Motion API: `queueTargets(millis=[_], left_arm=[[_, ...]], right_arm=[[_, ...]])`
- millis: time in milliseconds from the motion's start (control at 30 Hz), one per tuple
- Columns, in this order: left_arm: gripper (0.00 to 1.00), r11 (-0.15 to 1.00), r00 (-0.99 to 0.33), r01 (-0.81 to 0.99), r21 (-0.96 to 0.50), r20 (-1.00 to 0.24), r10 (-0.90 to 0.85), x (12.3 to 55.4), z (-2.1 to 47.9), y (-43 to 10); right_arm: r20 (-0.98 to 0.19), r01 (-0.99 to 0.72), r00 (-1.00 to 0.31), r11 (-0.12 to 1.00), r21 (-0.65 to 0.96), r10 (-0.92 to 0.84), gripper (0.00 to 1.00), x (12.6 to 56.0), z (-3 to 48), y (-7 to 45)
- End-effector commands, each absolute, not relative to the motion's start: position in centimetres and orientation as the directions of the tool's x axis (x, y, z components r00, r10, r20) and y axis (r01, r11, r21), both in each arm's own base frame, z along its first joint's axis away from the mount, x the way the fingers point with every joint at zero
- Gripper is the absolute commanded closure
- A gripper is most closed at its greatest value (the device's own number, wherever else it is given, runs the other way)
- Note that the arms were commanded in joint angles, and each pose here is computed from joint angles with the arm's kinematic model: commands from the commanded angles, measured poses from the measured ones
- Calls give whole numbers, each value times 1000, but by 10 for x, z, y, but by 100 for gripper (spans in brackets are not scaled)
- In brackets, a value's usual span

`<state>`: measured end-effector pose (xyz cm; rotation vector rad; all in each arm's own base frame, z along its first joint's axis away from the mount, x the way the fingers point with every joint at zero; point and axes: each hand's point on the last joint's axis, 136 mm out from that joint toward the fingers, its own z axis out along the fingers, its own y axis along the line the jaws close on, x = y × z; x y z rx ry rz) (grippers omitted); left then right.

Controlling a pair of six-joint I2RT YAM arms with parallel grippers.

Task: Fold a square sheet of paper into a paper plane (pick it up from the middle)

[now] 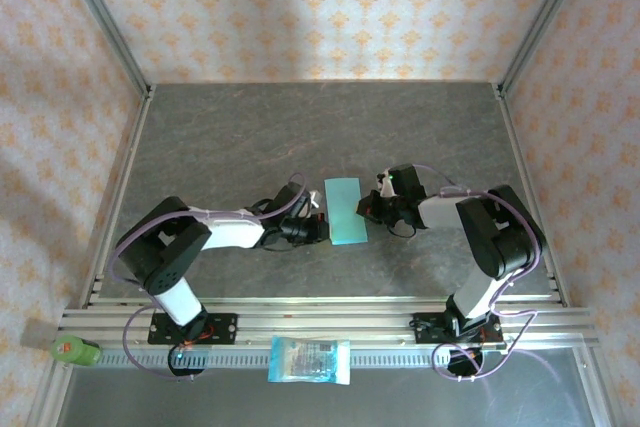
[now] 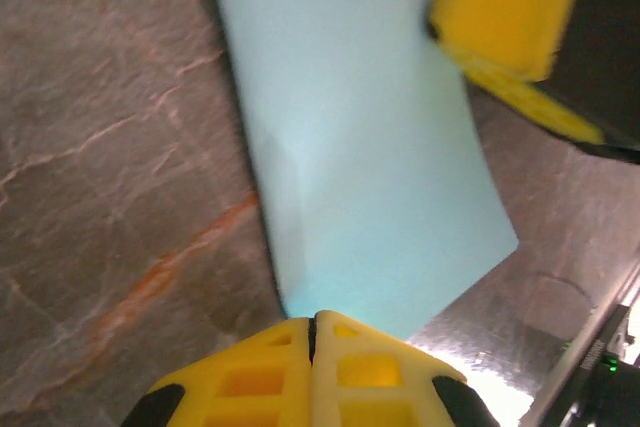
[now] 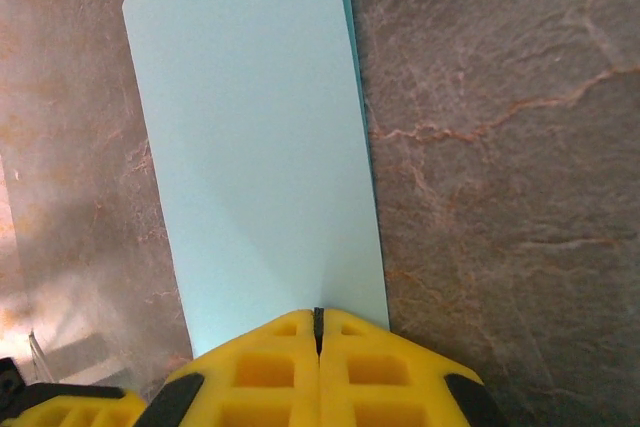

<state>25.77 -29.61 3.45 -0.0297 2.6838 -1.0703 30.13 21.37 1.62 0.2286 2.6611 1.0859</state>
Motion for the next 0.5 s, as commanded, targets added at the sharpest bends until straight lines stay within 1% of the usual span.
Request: queueTargets(millis=[0,133,267,467], left_arm=[[100,684,-959,91,-723,-250,-136,273,59,-310],[100,621,-961,109,-776,-242,-134,287,69,-334],[100,624,-969,105,-774,-220,-111,287,58,-344],[100,642,-982,99,-760,-180,-62,267,37,-339]], right_arm=[[19,260,-957,831,491,288,100,243,-46,168],[22,263,-957,833,487,289,100,242,-47,167],[18,260,-957,831,491,289,100,243,-46,168],[19,264,-956,830,491,293,100,242,-47,167]])
